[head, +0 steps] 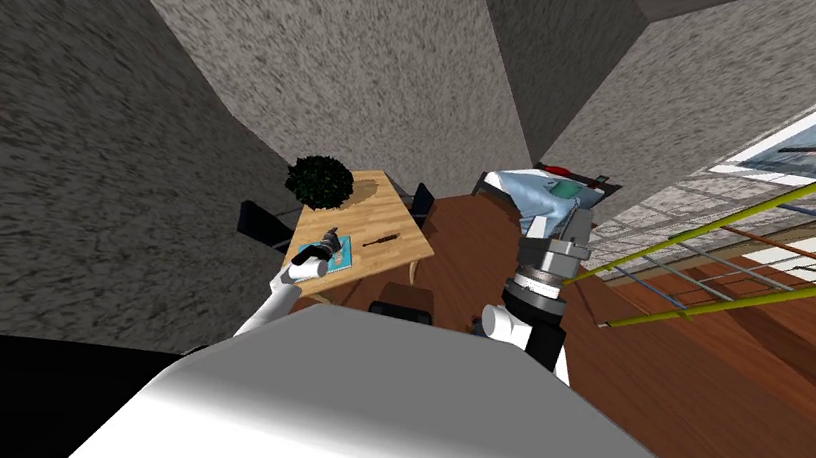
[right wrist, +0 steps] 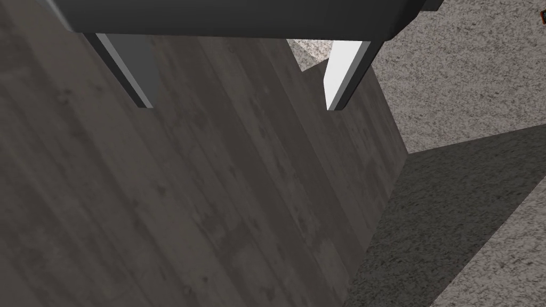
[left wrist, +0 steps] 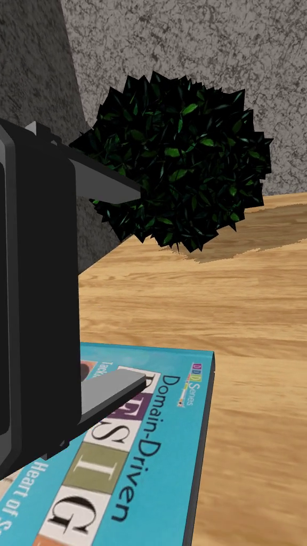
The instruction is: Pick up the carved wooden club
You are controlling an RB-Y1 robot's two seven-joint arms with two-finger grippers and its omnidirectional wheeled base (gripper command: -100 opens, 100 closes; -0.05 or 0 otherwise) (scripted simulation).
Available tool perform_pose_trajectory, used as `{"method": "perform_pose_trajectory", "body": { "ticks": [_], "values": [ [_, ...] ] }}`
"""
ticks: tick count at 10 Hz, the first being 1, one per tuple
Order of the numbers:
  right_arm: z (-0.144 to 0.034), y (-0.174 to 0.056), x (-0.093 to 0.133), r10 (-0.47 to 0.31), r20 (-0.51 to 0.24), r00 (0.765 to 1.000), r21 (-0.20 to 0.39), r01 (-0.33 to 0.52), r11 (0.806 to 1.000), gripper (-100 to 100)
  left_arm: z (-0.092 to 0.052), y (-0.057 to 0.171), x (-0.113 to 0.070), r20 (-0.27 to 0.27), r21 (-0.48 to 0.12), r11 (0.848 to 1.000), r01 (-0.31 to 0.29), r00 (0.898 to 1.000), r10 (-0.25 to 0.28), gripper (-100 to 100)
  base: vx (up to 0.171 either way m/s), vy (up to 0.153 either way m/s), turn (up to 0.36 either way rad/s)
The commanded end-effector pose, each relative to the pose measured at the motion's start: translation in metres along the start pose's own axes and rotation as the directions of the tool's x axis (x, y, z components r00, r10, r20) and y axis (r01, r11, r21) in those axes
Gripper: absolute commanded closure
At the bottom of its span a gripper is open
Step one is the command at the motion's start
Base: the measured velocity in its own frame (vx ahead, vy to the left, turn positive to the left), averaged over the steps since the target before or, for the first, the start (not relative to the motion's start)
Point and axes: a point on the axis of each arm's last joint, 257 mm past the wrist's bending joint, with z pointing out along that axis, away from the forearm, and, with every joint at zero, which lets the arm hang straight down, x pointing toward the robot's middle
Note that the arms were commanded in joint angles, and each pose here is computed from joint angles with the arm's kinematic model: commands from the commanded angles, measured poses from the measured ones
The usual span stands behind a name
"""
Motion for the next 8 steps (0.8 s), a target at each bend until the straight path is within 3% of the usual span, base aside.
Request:
{"method": "perform_pose_trajectory", "body": {
  "ticks": [1, 4, 5, 6, 8],
  "values": [
    [0.000, 0.000, 0.000, 0.000, 0.000, 1.000, 0.000, 0.000, 1.000, 0, 0.004, 0.015, -0.011, 0.020, -0.047, 0.999, 0.016, 1.000, -0.015, -100, -0.015, 0.020, -0.170],
    [0.000, 0.000, 0.000, 0.000, 0.000, 1.000, 0.000, 0.000, 1.000, 0, 0.017, 0.028, -0.037, 0.064, -0.140, 0.987, 0.079, 0.995, -0.071, -100, -0.017, 0.026, -0.220],
    [0.000, 0.000, 0.000, 0.000, 0.000, 1.000, 0.000, 0.000, 1.000, 0, 0.015, 0.043, -0.045, 0.082, -0.173, 0.981, 0.085, 0.994, -0.072, -100, -0.015, 0.023, -0.139],
    [0.000, 0.000, 0.000, 0.000, 0.000, 1.000, 0.000, 0.000, 1.000, 0, 0.014, 0.045, -0.047, 0.085, -0.177, 0.980, 0.087, 0.994, -0.072, -100, -0.009, 0.009, 0.005],
    [0.000, 0.000, 0.000, 0.000, 0.000, 1.000, 0.000, 0.000, 1.000, 0, 0.017, 0.057, -0.063, 0.120, -0.234, 0.964, 0.128, 0.988, -0.102, -100, -0.015, 0.014, -0.195]
  ]
}}
